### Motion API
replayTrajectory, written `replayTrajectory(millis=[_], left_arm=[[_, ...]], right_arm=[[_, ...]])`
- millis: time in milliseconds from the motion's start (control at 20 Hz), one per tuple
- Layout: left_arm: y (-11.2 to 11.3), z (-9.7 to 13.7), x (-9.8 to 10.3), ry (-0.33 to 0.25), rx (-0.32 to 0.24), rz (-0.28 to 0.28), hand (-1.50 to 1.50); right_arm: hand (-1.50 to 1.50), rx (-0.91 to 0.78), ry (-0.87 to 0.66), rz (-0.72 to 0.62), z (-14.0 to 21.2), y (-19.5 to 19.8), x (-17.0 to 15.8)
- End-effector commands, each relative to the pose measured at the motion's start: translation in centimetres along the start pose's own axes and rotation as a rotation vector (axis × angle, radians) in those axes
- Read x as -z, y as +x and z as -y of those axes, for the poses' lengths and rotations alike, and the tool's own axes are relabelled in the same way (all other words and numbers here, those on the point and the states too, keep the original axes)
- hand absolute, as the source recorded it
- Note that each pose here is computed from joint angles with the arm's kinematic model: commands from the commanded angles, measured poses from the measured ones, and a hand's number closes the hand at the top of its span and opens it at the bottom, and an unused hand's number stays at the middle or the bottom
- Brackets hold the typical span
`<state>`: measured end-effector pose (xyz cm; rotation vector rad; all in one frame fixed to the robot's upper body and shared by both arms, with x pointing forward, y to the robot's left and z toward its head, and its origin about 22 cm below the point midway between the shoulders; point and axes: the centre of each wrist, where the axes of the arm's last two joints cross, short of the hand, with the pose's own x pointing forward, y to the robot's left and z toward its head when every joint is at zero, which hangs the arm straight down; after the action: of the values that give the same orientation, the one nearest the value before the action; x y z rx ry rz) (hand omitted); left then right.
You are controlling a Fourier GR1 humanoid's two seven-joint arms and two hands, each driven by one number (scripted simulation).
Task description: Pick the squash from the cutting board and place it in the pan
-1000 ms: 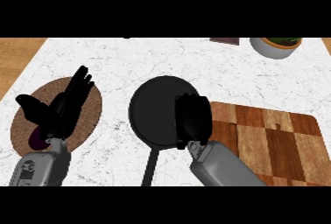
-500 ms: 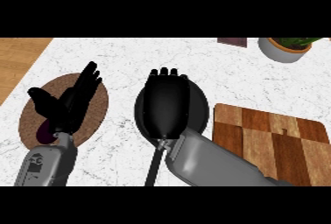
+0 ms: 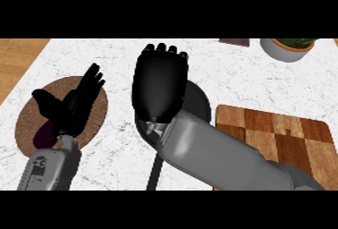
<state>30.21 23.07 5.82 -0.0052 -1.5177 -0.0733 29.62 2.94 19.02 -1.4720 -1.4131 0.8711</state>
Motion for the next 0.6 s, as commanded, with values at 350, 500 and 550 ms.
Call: replayTrajectory(millis=[350, 500, 550], left_arm=[[-1.0, -1.0, -1.2, 0.073, -0.015, 0.006, 0.00], [-1.2, -1.9, -1.2, 0.093, 0.000, -0.012, 0.00], [-0.6, -3.1, -1.5, 0.094, -0.010, 0.001, 0.00]], right_arm=[[1.50, 0.087, -0.024, -0.289, -1.0, 0.6, 0.7], [1.50, 0.120, -0.028, -0.285, -3.0, 0.0, -0.4], [1.50, 0.103, 0.008, -0.276, -4.6, -0.7, -0.5]])
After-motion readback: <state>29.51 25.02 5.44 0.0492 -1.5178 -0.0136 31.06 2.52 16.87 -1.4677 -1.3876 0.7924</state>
